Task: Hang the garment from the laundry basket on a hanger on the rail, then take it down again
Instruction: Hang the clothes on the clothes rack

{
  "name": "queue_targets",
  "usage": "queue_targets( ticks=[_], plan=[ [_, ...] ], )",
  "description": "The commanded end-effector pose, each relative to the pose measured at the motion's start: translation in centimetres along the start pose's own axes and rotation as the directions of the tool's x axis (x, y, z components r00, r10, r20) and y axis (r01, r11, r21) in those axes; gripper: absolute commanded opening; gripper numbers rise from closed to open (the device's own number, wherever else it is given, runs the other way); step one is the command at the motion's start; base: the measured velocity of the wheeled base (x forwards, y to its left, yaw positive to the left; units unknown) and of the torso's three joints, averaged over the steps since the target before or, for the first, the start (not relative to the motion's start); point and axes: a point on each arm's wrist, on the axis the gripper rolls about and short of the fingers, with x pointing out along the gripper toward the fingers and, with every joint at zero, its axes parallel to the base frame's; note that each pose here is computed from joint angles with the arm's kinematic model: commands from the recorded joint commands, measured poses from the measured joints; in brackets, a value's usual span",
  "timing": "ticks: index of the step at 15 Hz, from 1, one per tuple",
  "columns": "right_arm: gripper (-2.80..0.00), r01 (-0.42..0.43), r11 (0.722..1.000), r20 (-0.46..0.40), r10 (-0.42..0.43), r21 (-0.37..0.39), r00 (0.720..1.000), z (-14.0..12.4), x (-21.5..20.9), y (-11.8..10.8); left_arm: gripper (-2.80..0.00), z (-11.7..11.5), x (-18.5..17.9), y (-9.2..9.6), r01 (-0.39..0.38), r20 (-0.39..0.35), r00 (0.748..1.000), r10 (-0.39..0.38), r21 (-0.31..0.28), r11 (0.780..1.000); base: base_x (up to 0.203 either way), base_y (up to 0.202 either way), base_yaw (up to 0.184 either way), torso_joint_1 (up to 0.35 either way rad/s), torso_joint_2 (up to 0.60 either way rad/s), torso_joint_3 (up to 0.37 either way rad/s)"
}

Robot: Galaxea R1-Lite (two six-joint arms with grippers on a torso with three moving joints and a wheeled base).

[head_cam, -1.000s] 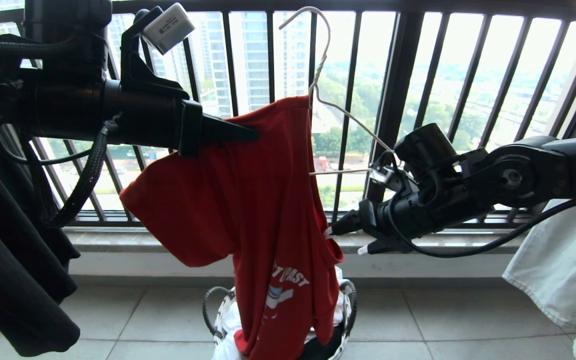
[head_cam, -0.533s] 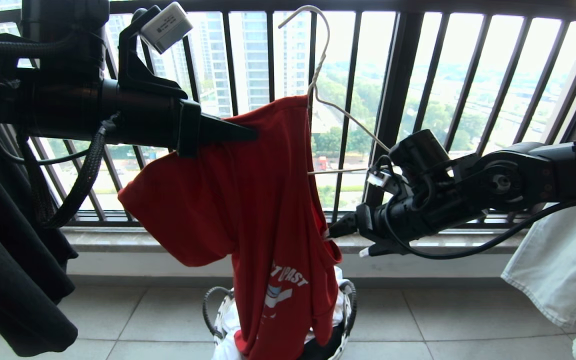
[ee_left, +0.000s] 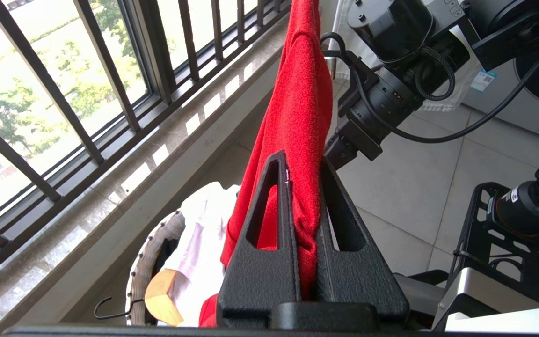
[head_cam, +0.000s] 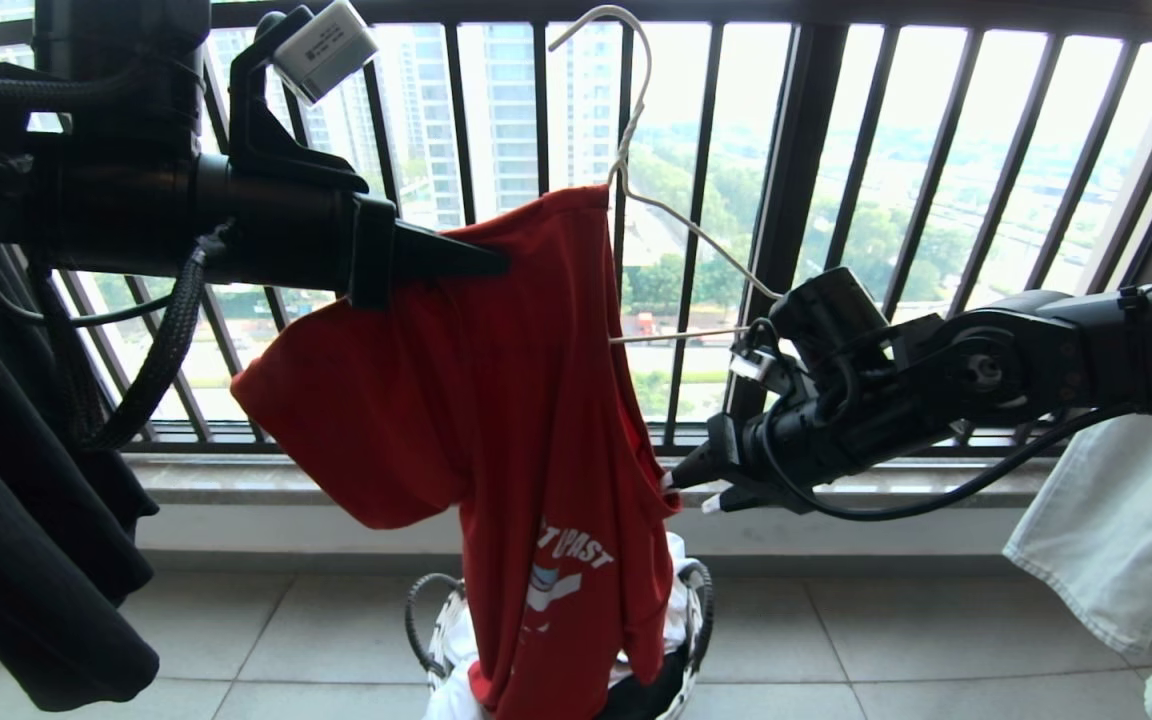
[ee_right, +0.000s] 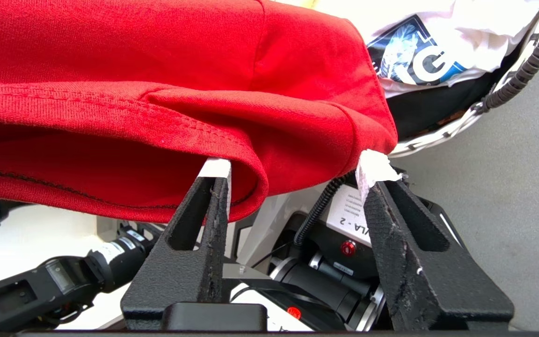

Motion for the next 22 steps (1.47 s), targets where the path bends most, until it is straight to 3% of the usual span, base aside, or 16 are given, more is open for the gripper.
queue_targets(
  ticks=[1,9,22],
  plan=[
    [-2.80,-0.002,1.000,0.001,0.002,0.004,1.000,0.0,-0.1,0.0,-2.80,0.0,-0.1,0.0,0.001,0.000,1.000,-0.001,-0.002,1.000,0.000,0.000,0.000,0.000,0.00,0.000],
    [-2.80,-0.013,1.000,0.019,0.013,0.006,1.000,0.4,0.1,0.0,-2.80,0.5,-0.3,0.0,-0.008,0.074,0.997,0.009,-0.016,1.000,0.000,0.000,0.000,0.000,0.00,0.000],
    [-2.80,0.004,0.995,0.228,-0.026,0.096,0.973,4.9,-5.5,-3.4,-2.80,0.2,0.1,0.2,-0.004,0.065,0.998,0.005,-0.019,1.000,0.000,0.000,0.000,0.000,0.00,0.000]
  ],
)
